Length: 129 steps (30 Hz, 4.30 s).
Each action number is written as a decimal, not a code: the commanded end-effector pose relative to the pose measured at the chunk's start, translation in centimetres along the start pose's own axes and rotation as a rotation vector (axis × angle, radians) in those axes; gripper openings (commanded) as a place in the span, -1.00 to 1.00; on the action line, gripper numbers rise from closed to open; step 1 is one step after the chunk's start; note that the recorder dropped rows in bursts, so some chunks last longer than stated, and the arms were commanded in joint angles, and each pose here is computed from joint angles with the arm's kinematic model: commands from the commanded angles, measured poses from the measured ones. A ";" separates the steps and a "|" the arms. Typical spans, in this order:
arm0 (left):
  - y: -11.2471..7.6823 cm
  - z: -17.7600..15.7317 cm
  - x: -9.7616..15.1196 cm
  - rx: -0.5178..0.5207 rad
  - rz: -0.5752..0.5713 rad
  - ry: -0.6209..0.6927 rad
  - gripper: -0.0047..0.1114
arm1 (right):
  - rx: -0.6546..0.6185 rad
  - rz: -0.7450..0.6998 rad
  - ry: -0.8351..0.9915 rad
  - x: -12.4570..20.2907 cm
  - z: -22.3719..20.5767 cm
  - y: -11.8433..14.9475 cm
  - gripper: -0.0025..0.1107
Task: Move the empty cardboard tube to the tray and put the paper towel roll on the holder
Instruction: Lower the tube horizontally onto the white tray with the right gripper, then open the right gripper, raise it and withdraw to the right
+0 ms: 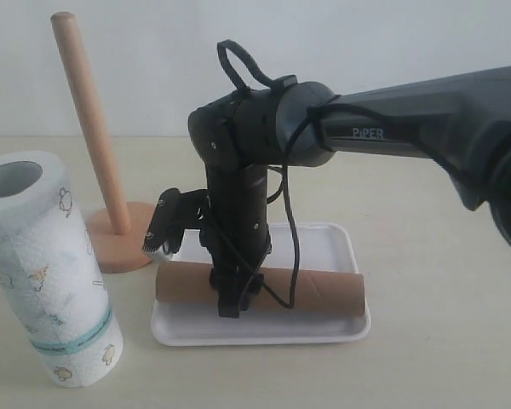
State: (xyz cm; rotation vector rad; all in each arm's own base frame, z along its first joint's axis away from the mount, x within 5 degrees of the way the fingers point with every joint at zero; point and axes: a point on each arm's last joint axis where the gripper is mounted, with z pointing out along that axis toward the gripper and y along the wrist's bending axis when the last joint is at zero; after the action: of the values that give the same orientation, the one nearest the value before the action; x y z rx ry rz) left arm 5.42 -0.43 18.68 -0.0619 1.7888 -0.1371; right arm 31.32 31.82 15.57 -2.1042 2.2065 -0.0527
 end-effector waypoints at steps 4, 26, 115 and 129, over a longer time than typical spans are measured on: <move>0.0 0.0 0.1 -0.003 0.004 0.001 -0.85 | 0.039 -0.027 0.020 0.1 -0.1 -0.4 -0.93; 0.0 0.0 0.1 -0.003 0.004 0.001 -0.85 | 0.034 0.046 0.021 0.3 -0.9 -0.2 0.40; 0.0 0.0 0.1 -0.003 0.004 0.001 -0.85 | 0.366 0.655 -0.464 10.2 -28.7 5.7 -0.96; 0.0 0.0 0.1 -0.003 0.004 0.001 -0.85 | 0.366 0.692 -0.496 10.2 -28.2 5.8 -0.96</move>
State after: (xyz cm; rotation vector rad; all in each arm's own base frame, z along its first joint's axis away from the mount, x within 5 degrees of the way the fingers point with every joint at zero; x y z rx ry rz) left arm 5.42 -0.43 18.68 -0.0619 1.7888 -0.1371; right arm 22.67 21.10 42.60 -1.0154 2.2644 0.0695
